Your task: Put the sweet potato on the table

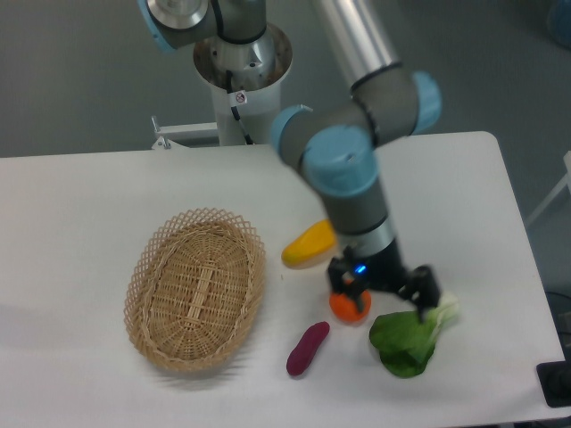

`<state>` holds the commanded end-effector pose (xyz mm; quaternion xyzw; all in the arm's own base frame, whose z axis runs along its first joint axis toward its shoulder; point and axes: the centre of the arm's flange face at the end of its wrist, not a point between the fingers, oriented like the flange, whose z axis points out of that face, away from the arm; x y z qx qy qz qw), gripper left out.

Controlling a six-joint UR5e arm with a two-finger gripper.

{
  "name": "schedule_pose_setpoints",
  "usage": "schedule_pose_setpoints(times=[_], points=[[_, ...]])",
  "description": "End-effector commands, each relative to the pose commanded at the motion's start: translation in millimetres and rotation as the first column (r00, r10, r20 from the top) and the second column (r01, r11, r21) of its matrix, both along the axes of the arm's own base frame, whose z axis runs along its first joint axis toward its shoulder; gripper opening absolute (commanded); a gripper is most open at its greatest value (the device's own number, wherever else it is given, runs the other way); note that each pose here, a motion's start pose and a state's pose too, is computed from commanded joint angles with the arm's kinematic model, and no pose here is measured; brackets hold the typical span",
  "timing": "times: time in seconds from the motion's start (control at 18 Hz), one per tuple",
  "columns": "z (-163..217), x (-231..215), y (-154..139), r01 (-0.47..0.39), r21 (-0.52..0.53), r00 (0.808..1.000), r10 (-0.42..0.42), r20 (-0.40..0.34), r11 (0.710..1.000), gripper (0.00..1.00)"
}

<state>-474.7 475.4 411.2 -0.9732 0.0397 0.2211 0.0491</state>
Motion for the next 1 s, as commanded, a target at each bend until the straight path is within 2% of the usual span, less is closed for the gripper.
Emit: schedule_pose_setpoints(times=[0.17, 0.39, 0.61, 1.0], points=[[17, -17, -33, 0.041, -0.040, 0.998, -0.038, 0.057, 0.998, 1.00], [30, -31, -71, 0.141, -0.061, 0.984, -0.133, 0.117, 0.988, 1.00], [43, -34, -101, 0.232, -0.112, 0.964, -0.214, 0.155, 0.966, 1.00], [45, -31, -102, 0.244, -0.101, 0.961, -0.227, 0.158, 0.965, 1.00]])
